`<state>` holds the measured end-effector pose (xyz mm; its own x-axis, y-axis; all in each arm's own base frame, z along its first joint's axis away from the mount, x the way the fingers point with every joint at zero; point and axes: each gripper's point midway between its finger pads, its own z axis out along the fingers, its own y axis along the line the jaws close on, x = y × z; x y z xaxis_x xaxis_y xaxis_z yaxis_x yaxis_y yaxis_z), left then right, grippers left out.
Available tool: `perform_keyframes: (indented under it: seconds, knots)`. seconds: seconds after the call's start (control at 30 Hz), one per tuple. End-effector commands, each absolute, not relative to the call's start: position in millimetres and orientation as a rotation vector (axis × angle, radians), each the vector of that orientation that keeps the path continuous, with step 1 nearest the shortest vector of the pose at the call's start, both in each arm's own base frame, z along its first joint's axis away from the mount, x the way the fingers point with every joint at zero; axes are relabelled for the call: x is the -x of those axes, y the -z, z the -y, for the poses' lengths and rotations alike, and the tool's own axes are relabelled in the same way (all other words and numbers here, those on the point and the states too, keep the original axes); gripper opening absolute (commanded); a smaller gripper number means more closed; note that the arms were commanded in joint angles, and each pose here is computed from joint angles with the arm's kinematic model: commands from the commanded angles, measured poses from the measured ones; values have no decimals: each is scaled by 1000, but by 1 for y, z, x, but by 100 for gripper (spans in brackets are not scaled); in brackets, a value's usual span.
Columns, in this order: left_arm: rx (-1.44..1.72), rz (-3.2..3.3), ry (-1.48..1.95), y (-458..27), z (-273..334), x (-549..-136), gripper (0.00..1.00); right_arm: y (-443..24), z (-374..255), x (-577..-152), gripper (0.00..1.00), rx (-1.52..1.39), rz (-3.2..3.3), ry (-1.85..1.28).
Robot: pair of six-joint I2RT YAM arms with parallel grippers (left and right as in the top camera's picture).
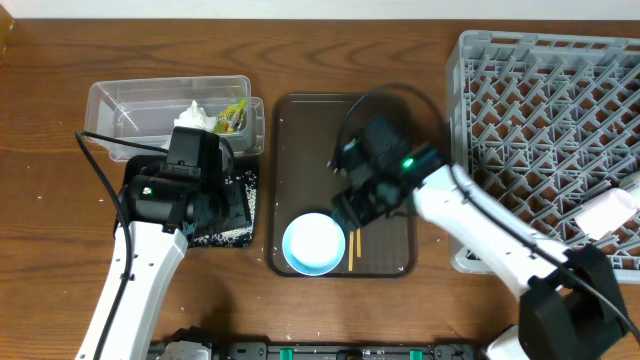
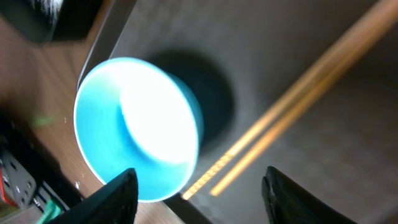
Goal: Sort waste into correct bins and load items into the dishwasher rack
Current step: 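Reach the right gripper to the light-blue bowl and grasp its rim, then carry the light-blue bowl into the rack and release it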
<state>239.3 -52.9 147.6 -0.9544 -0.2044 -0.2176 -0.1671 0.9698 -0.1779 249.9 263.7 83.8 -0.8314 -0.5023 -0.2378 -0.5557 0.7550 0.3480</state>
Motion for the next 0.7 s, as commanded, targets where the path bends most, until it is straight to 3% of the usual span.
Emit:
perform_keyframes:
  seconds: [0.0, 0.4, 0.5, 0.67]
  knots:
    - [294, -2892, 203, -144, 49, -237, 56, -67, -271, -232, 53, 823, -2866, -619]
    - [294, -2893, 203, -144, 49, -237, 56, -26, -272, -213, 20, 677, -2901, -566]
    - [294, -2893, 203, -144, 49, -237, 56, -23, -268, -216, 1, 621, -2911, -528]
    - [294, -2892, 204, -144, 49, -237, 56, -34, -270, -235, 1, 553, -2867, -522]
